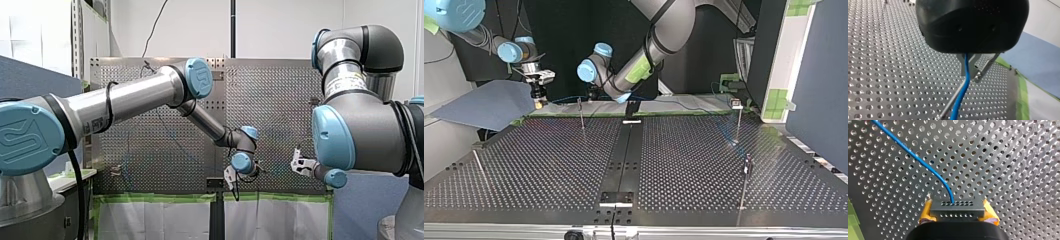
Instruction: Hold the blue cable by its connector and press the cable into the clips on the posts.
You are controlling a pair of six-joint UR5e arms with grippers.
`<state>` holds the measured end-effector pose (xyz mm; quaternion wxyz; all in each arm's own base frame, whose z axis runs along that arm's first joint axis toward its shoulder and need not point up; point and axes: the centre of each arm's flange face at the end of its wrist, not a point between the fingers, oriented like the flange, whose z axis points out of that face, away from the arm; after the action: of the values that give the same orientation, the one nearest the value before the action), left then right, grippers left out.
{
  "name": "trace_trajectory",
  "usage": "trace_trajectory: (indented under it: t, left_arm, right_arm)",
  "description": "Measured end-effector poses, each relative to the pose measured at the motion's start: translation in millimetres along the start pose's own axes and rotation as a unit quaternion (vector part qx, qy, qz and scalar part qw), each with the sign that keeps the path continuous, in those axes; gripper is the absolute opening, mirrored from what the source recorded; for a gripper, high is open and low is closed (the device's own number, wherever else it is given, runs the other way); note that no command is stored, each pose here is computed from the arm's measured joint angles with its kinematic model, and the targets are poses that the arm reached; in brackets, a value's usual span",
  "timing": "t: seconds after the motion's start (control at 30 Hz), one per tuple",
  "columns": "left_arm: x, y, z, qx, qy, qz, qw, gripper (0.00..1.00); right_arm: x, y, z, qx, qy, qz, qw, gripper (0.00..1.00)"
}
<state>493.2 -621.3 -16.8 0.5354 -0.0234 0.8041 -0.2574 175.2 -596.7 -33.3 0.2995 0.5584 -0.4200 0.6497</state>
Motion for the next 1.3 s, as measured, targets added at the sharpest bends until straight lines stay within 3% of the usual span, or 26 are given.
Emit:
trace_trajectory:
  t: [0.47,0.7,1.03,1.3]
  left_arm:
    - [9,5.7,13,0.024,-0.035,-0.025,0.9988,0.0]
    - [8,6.9,24,0.042,-0.058,-0.039,0.9967,0.0]
    - [-1,13.0,34,0.055,-0.087,-0.052,0.9933,0.0]
    - [6,25.8,34,0.062,-0.097,-0.056,0.9918,0.0]
  right_arm:
    - [-18,1.1,-1.8,0.004,0.01,-0.0057,0.9999,0.0]
    - [-25,6.2,-2.8,0.003,0.017,0.0013,0.9998,0.0]
    - [-24,9.1,0.1,0.003,0.019,0.0029,0.9998,0.0]
    - [-23,7.7,2.6,0.006,0.02,0.0029,0.9998,0.0]
